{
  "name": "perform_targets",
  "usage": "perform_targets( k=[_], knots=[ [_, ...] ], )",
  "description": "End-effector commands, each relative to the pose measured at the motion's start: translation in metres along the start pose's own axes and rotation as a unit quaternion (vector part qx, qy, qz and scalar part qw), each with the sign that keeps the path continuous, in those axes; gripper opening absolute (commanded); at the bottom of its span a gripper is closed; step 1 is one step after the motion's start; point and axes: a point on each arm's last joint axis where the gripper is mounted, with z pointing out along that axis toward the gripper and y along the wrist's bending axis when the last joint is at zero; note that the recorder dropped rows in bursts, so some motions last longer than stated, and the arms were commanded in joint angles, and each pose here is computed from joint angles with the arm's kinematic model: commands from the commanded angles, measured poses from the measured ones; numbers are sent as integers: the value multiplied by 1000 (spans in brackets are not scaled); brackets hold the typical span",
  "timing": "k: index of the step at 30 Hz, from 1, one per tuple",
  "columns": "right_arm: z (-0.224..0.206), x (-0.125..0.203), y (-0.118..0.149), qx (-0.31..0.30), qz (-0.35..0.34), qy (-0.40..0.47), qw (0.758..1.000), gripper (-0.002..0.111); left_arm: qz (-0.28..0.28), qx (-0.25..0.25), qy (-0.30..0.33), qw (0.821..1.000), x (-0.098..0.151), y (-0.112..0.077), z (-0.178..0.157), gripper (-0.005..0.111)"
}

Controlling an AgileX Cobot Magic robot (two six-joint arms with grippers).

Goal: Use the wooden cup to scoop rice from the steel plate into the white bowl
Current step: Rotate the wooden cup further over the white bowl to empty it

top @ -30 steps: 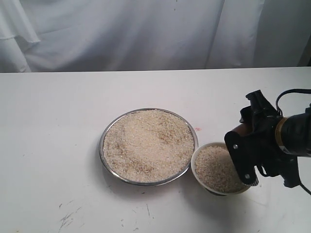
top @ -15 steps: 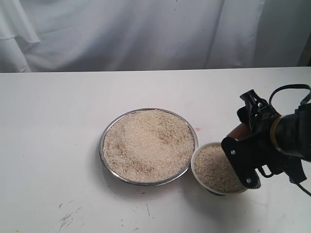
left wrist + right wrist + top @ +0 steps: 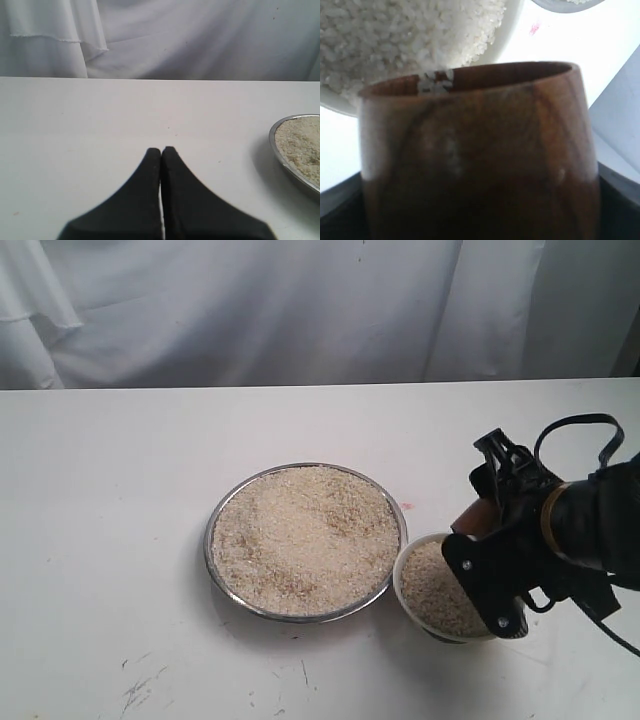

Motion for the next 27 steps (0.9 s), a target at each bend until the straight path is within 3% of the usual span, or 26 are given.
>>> perform_targets(
  k=[1,27],
  knots=[
    [-3,-1,-4,13,-30,13,999,0,-2,1,-3,1000,1,0,0,0],
    [-14,-5,-21,48,-59,57,995,0,-2,1,-3,1000,1,0,0,0]
  ],
)
